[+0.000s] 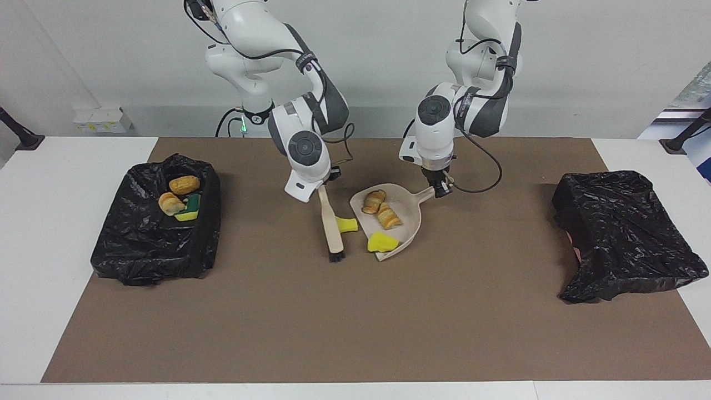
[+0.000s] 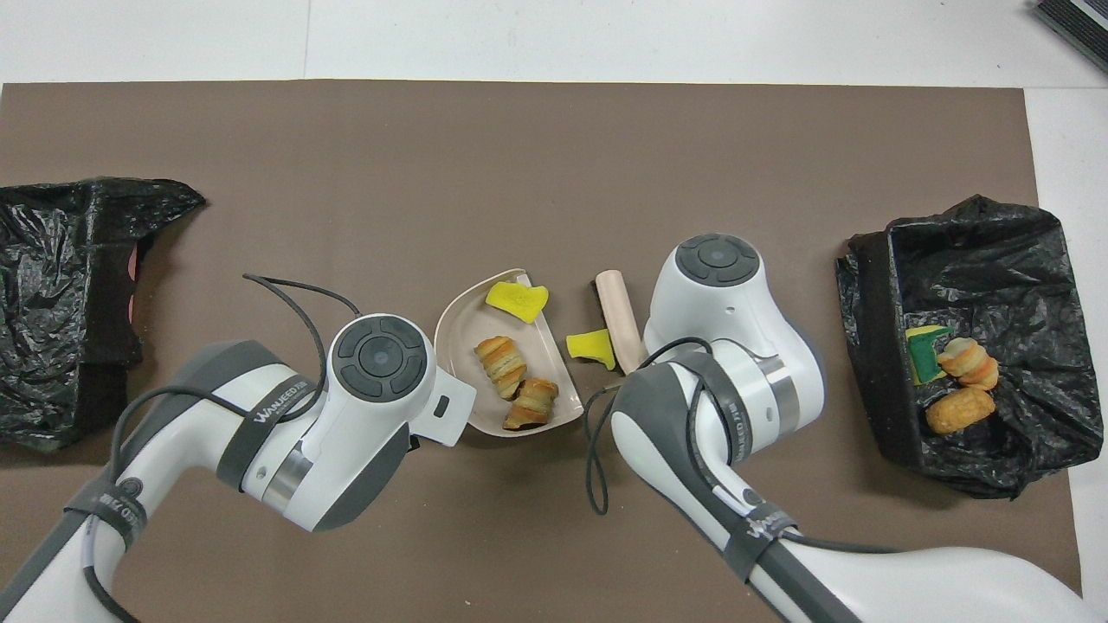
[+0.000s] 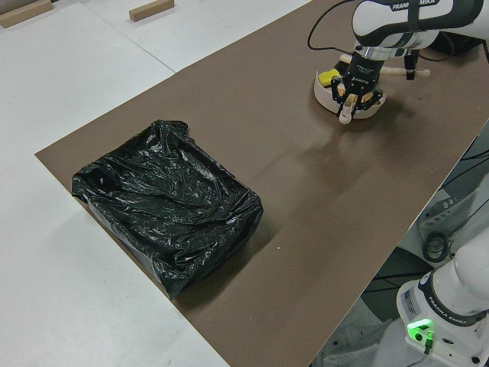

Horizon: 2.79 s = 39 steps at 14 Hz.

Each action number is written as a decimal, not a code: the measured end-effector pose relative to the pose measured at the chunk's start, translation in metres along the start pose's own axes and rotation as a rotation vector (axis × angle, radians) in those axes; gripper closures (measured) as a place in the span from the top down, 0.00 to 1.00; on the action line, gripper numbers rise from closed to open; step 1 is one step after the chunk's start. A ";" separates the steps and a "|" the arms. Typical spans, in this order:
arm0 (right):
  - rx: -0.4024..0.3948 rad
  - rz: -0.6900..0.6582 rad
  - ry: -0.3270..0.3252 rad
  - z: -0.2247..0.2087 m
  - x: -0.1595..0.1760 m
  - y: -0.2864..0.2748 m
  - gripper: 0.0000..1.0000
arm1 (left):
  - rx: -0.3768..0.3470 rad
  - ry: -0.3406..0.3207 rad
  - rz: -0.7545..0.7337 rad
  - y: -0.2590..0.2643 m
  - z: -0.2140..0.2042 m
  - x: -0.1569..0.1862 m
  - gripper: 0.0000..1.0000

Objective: Sweep and dump trash in bin
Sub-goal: 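Sweep the yellow sponge into the dustpan with the right gripper's brush, then carry the dustpan with the left gripper to the bin nearest it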

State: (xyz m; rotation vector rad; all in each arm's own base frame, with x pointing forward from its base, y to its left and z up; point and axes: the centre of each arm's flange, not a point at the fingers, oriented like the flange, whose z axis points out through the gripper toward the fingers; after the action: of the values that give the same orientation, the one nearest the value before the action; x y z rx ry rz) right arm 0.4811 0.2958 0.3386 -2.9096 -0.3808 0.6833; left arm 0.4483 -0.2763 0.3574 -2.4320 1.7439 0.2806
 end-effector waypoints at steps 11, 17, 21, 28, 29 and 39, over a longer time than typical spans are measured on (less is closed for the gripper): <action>0.023 0.054 -0.009 -0.031 -0.043 -0.055 0.26 | 0.014 0.044 -0.008 -0.005 0.002 0.006 0.32; 0.014 0.096 -0.016 -0.046 -0.058 -0.052 0.26 | 0.002 0.066 0.001 -0.015 0.005 0.000 0.32; 0.001 0.186 -0.018 -0.044 -0.065 -0.065 0.26 | -0.002 0.086 0.028 -0.040 0.008 -0.017 0.32; -0.066 0.208 0.074 0.013 -0.131 -0.135 0.26 | 0.015 0.118 0.129 -0.138 -0.035 -0.104 0.32; -0.081 0.209 0.077 0.027 -0.143 -0.142 0.26 | 0.011 0.117 0.142 -0.150 -0.046 -0.120 0.32; -0.105 0.215 0.105 0.108 -0.149 -0.147 0.26 | 0.020 0.128 0.314 -0.235 -0.094 -0.300 0.32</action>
State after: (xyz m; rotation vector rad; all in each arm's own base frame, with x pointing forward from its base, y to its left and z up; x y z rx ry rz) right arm 0.2716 0.4034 0.3319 -3.1009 -0.0961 0.5493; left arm 0.5843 0.0554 0.5179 -2.1989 2.1728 0.1408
